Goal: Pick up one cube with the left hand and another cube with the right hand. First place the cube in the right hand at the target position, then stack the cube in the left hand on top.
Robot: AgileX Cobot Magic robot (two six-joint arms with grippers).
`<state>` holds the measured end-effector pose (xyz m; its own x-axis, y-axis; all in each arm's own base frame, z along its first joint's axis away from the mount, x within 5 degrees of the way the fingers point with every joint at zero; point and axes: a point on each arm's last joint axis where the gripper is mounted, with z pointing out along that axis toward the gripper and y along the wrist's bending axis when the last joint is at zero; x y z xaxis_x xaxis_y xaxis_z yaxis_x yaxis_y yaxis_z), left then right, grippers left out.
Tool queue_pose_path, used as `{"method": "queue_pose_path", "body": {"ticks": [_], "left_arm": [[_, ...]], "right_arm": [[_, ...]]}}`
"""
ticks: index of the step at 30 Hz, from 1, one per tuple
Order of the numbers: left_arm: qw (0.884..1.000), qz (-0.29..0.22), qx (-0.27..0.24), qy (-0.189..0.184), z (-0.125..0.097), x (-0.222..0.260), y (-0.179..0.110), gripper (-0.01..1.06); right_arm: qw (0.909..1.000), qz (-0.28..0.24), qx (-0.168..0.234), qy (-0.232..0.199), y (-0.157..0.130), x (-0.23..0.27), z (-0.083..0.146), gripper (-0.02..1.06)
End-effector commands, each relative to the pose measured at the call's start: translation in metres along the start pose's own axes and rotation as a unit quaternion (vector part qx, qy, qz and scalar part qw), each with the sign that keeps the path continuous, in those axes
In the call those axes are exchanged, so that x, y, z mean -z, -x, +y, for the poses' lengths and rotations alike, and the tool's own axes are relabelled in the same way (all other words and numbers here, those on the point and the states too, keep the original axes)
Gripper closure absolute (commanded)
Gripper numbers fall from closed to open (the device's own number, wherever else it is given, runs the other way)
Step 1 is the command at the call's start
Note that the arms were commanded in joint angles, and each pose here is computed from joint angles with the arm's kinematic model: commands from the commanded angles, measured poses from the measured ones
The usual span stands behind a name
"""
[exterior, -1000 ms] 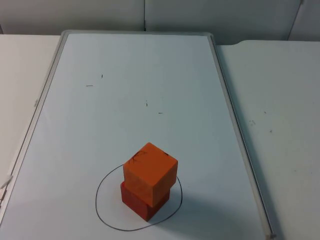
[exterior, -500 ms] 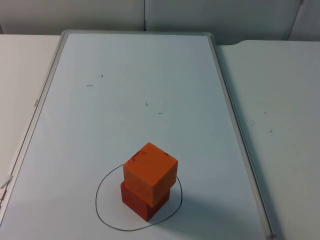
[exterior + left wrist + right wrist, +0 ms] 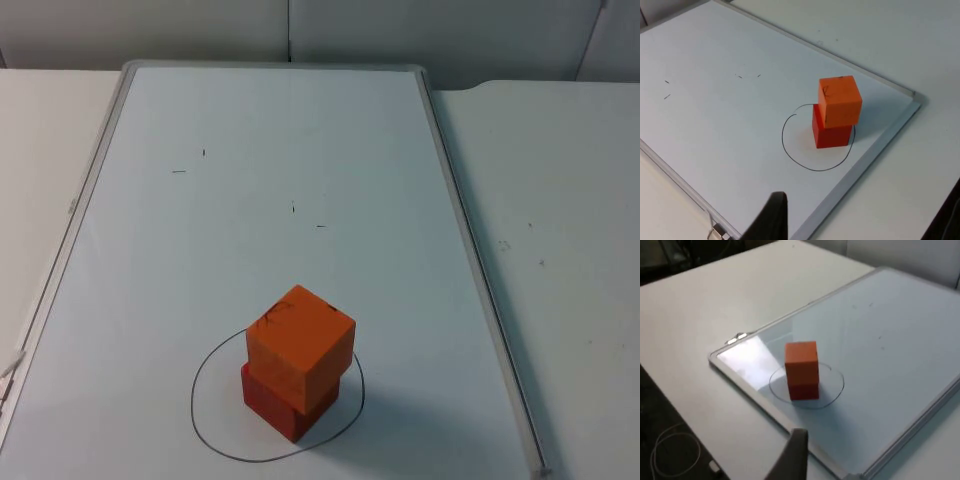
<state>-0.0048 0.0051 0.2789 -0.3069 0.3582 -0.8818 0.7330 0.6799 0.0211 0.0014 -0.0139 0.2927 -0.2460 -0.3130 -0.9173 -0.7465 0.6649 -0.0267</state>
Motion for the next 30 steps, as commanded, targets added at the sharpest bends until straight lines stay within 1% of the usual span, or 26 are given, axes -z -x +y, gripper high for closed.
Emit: {"method": "queue_pose_path", "body": {"ticks": [1,4,12,16,18,30], "left_arm": [[1.0,-0.006,0.005,-0.002,-0.0005,0.0002,0.0003,0.0],[1.0,-0.006,0.005,0.001,0.0,0.0002,0.0003,0.0],[1.0,-0.006,0.005,0.001,0.0,0.0002,0.0003,0.0],[1.0,-0.006,0.005,0.001,0.0,0.0002,0.0003,0.0],[1.0,-0.006,0.005,0.001,0.0,0.0002,0.0003,0.0],[1.0,-0.006,0.005,0.001,0.0,0.0002,0.0003,0.0]], "right_arm": [[0.9997,0.022,-0.001,0.011,-0.0061,-0.0027,0.0018,0.21],[0.9992,0.037,0.004,0.013,-0.0125,-0.0095,0.0027,0.21],[0.9989,0.036,0.017,0.027,-0.0119,-0.009,0.005,0.21],[0.9989,0.036,0.017,0.027,-0.0119,-0.009,0.005,0.21],[0.999,0.035,0.018,0.019,-0.0119,-0.009,0.0036,0.21],[0.999,0.035,0.018,0.019,-0.0119,-0.009,0.0036,0.21]]}}
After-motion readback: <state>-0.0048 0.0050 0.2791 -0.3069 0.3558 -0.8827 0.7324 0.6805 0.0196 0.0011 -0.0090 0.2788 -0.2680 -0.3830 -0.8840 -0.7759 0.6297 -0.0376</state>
